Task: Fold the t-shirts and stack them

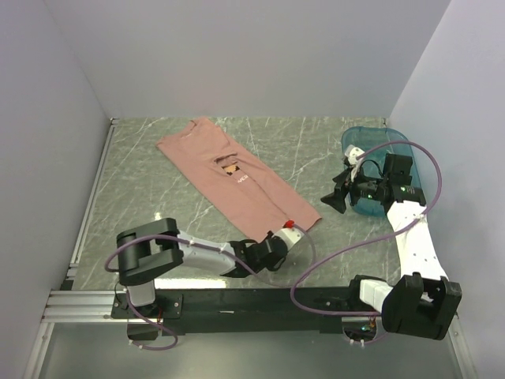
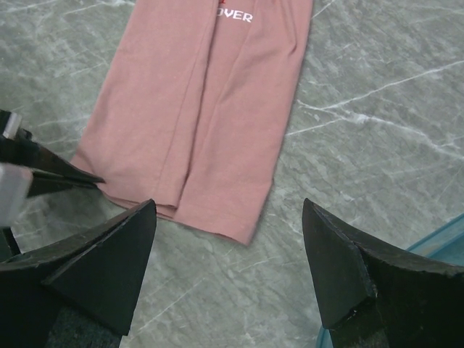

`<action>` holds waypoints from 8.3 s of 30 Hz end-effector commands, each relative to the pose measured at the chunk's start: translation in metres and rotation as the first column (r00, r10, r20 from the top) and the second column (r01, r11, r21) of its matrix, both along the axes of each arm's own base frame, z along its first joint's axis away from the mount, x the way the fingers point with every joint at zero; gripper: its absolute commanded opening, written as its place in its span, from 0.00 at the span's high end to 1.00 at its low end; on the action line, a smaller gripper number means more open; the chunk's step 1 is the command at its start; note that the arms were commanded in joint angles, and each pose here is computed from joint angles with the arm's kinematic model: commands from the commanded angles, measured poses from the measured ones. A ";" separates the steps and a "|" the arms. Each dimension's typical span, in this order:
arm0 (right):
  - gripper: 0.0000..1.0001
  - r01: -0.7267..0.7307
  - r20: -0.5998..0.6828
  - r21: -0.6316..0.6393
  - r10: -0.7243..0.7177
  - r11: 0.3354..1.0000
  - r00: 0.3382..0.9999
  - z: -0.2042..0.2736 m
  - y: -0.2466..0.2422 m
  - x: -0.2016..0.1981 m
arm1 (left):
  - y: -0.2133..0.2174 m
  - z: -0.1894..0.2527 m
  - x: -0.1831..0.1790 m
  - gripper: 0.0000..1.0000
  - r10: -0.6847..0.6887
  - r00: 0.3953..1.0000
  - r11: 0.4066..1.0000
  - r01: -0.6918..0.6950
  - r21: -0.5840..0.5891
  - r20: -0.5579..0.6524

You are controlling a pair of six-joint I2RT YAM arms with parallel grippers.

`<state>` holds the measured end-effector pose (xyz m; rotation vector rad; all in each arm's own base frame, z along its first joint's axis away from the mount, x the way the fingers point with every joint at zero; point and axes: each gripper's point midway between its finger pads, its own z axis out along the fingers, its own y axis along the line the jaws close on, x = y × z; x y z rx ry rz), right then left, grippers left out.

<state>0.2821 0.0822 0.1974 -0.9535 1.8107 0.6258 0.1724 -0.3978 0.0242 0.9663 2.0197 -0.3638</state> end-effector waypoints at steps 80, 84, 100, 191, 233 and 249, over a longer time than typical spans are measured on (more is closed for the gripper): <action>1.00 -0.538 -0.091 -0.420 0.556 0.731 0.826 -0.089 0.189 0.041 | 0.145 0.098 0.100 1.00 0.334 0.940 0.885 -0.336 -0.322 -0.062; 1.00 -0.482 -0.070 -0.407 0.499 0.776 0.864 -0.073 0.214 0.087 | 0.170 0.103 0.145 1.00 0.412 0.911 0.868 -0.403 -0.290 -0.031; 1.00 -0.339 -0.083 -0.387 0.333 0.858 0.939 -0.100 0.249 0.167 | 0.224 0.088 0.221 1.00 0.601 0.796 0.766 -0.598 -0.236 -0.066; 0.32 0.083 -0.479 0.014 -0.066 0.996 0.875 -0.076 0.168 0.117 | 0.261 0.069 0.096 0.25 0.544 0.568 0.407 -0.822 -0.399 -0.617; 0.43 0.176 -0.743 -0.088 -0.182 0.980 0.644 -0.163 0.175 0.121 | 0.256 -0.009 0.091 0.49 0.548 0.336 0.308 -0.933 -0.189 -0.766; 0.79 0.140 -0.771 -0.091 -0.159 0.986 0.617 -0.168 0.173 0.105 | 0.254 -0.017 0.087 0.90 0.536 0.342 0.333 -0.926 -0.179 -0.772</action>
